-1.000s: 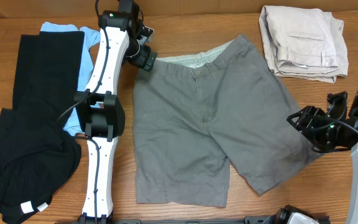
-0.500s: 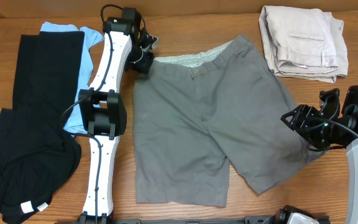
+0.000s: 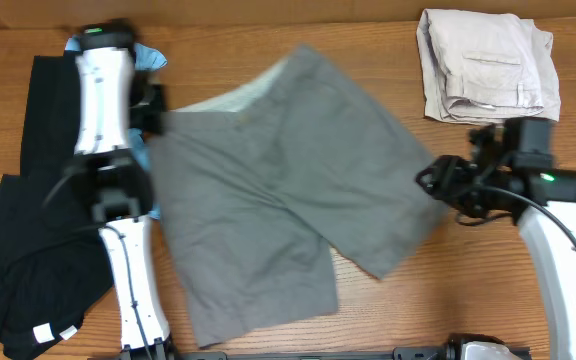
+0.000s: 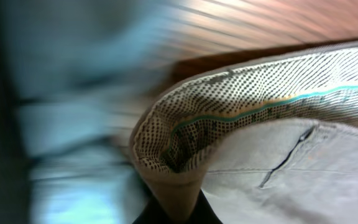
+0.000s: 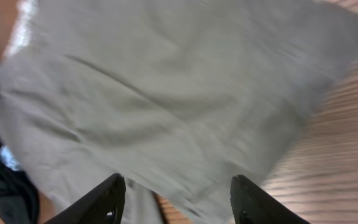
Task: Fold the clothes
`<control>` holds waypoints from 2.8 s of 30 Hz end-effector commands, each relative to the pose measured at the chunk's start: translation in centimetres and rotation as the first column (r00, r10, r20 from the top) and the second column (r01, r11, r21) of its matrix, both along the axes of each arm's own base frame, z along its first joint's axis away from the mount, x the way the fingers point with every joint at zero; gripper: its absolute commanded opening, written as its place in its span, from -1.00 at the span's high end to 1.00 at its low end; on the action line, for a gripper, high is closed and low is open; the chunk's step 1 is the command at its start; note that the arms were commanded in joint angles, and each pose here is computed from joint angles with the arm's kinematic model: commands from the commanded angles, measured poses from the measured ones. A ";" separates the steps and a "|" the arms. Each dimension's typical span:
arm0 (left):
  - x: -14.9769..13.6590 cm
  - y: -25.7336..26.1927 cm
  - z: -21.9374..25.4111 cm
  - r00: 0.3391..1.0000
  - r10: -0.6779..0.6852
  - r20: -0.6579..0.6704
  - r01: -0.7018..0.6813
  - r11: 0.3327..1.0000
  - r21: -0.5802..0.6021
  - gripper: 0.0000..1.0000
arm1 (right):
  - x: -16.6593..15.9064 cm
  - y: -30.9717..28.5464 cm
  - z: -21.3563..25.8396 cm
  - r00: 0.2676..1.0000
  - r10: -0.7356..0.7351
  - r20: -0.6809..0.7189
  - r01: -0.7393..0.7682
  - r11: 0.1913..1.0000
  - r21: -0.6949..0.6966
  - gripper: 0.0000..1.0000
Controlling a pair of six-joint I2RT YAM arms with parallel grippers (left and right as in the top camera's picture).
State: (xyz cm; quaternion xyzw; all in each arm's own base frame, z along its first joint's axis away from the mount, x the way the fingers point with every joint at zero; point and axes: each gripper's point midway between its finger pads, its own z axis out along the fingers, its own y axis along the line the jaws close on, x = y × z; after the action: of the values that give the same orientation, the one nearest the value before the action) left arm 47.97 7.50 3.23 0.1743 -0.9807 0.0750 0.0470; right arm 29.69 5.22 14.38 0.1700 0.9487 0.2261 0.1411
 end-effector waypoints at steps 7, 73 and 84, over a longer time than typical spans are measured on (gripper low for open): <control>1.0 0.5 5.4 0.983 0.104 0.149 -0.068 0.971 -0.229 0.74 | -0.1 3.7 -5.2 0.973 -0.050 -0.224 0.038 0.998 -0.055 -0.16; 1.6 -11.9 28.1 0.578 -0.415 0.703 0.451 0.880 0.148 -0.79 | 0.1 -4.7 -19.2 0.931 -0.278 -0.237 0.249 0.957 -0.147 0.92; 5.2 -13.0 21.8 0.623 -0.434 0.651 0.478 0.870 0.122 -0.77 | 6.5 -7.9 -14.5 0.959 -0.273 -0.079 0.260 0.954 -0.151 0.83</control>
State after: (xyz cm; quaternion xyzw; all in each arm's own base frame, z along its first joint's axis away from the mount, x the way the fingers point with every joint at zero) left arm 52.71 -5.15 25.48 -0.1052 -0.9429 0.1540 -0.2759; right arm 35.29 0.17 -0.12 0.3002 0.9269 0.1920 0.1180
